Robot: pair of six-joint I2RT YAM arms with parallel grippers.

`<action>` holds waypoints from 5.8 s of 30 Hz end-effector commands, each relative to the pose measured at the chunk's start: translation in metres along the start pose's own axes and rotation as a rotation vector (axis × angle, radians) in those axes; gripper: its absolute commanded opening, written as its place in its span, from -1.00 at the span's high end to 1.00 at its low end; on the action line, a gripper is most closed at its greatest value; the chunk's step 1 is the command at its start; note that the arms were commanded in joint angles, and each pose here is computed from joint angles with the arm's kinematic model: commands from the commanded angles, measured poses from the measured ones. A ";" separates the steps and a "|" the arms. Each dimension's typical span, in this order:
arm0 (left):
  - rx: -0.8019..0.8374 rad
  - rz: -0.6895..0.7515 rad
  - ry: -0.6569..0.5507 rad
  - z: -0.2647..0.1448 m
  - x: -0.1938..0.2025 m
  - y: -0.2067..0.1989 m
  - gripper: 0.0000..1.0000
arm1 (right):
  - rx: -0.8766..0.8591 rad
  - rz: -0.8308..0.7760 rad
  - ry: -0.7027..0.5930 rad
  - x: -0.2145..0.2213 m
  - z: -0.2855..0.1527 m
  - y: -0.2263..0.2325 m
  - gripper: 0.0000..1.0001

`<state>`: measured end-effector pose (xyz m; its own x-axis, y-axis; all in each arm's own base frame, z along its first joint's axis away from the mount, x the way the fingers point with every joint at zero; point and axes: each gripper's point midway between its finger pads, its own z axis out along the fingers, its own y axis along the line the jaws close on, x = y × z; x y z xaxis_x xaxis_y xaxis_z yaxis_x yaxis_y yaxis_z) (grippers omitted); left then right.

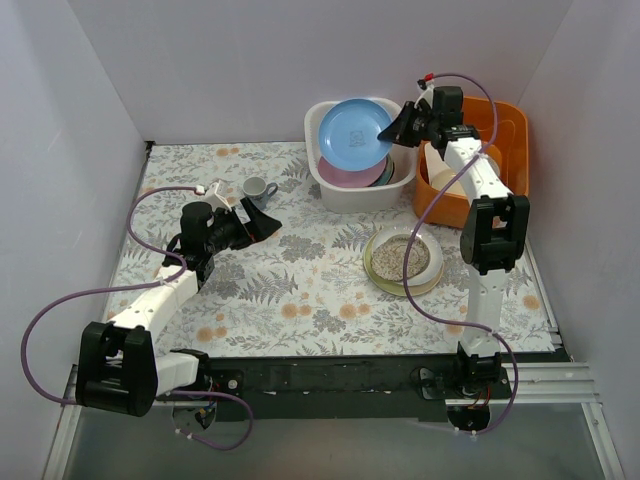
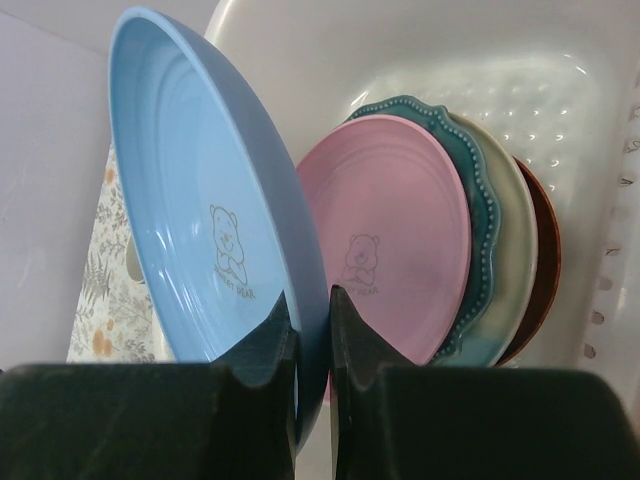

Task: Place the plates into the plastic bin on the countertop
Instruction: Place the plate in the plastic bin, then pick up the plate at the center of the board.

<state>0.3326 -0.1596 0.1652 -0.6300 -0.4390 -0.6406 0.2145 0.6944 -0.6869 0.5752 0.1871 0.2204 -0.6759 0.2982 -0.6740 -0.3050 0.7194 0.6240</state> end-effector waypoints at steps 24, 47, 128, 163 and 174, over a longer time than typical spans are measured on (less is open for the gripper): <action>0.096 0.018 -0.005 0.000 -0.008 -0.022 -0.96 | -0.009 -0.114 -0.165 -0.031 -0.050 0.038 -0.74; 0.174 0.011 0.173 0.044 0.035 -0.048 -0.96 | -0.018 -0.115 -0.126 0.005 -0.077 0.043 -0.76; 0.371 0.115 0.444 0.116 0.150 -0.178 1.00 | -0.008 -0.092 -0.077 0.081 -0.148 0.046 -0.79; 0.335 0.041 0.104 0.042 0.022 -0.124 1.00 | -0.206 -0.063 0.084 0.134 -0.110 0.094 -0.96; 0.344 0.039 0.102 0.040 0.022 -0.125 1.00 | -0.276 -0.048 0.138 0.156 -0.093 0.109 -0.88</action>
<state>0.3243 -0.2780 0.1836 -0.7480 -0.3117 -0.5859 0.3771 0.5268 -0.7617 0.3742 0.2440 0.2121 -0.7525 0.1707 -0.6360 -0.4510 0.5701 0.6867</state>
